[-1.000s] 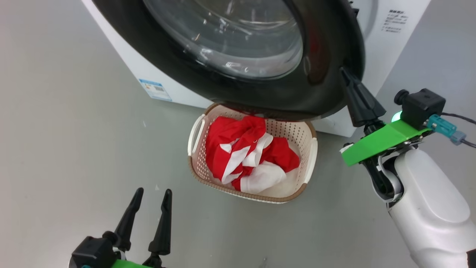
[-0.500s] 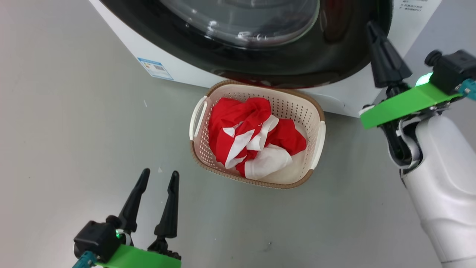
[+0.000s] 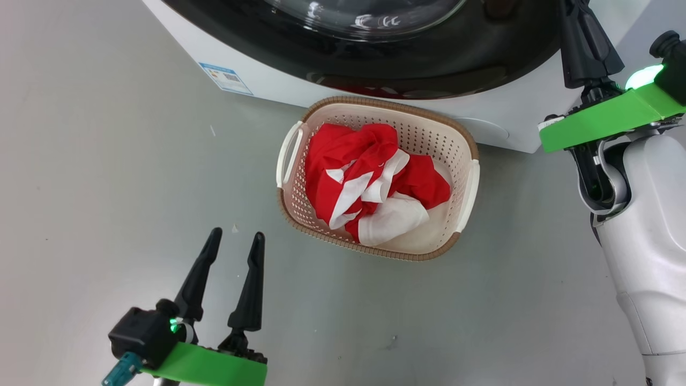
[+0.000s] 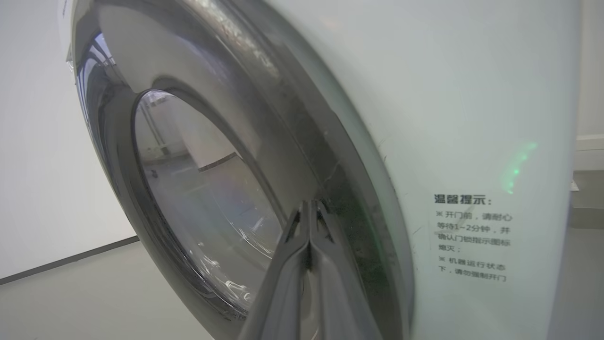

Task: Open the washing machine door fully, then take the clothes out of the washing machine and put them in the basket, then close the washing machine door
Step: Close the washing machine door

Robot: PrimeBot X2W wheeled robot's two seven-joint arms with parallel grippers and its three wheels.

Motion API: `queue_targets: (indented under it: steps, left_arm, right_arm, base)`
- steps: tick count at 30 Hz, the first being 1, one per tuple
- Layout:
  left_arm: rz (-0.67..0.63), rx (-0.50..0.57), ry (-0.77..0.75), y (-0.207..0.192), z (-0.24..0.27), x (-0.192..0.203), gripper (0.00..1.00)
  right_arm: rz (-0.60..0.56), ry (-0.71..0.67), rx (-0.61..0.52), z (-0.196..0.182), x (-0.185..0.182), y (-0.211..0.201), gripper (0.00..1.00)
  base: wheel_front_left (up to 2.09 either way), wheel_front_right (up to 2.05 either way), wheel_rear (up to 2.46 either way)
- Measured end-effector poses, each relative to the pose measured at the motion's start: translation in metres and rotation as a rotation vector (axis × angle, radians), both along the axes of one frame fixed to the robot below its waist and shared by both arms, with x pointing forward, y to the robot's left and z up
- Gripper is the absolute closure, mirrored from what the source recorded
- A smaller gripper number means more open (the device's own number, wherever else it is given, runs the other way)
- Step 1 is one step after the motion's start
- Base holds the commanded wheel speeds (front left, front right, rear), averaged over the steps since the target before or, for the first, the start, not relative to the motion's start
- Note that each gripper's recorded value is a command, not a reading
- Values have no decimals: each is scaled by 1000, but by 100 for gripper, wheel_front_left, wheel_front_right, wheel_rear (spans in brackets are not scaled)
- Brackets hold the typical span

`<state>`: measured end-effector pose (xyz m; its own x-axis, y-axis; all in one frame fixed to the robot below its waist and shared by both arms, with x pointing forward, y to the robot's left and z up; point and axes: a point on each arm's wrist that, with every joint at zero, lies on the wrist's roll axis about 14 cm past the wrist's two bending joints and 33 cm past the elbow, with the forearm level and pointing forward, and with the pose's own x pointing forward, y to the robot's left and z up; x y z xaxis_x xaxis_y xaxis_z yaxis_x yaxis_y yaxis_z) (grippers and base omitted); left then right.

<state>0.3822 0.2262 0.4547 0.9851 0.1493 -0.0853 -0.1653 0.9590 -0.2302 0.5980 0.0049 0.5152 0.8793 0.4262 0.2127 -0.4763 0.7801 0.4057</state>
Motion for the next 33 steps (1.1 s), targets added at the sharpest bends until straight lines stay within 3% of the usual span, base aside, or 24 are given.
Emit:
queue_targets:
  steps: [9,12,13,14,15,16,17,33]
  left_arm:
    - [-9,1,-8,-2,2,1,0]
    - [-13,11,-12,-2,4,0,0]
    - [-15,13,-14,-3,5,0,0]
    - [-17,16,-15,-3,5,0,0]
    - [-18,18,-17,-3,6,0,0]
    - [-24,18,-20,-4,7,0,0]
    - [-24,18,-20,-4,7,0,0]
    - [-83,65,-46,-12,15,-5,0]
  right_arm:
    - [13,-31,-27,10,-4,1,98]
    - [26,-33,-56,9,-12,0,67]
    - [32,-26,-67,6,-16,0,52]
    - [35,-17,-74,3,-21,-1,26]
    - [38,-9,-83,-1,-25,-2,26]
    - [40,0,-93,-4,-30,-3,3]
    - [40,0,-93,-4,-30,-3,0]
    - [-77,143,-184,-45,-100,-74,0]
  base:
    - [0,0,0]
    - [0,0,0]
    - [0,0,0]
    - [0,0,0]
    - [0,0,0]
    - [0,0,0]
    - [0,0,0]
    - [0,0,0]
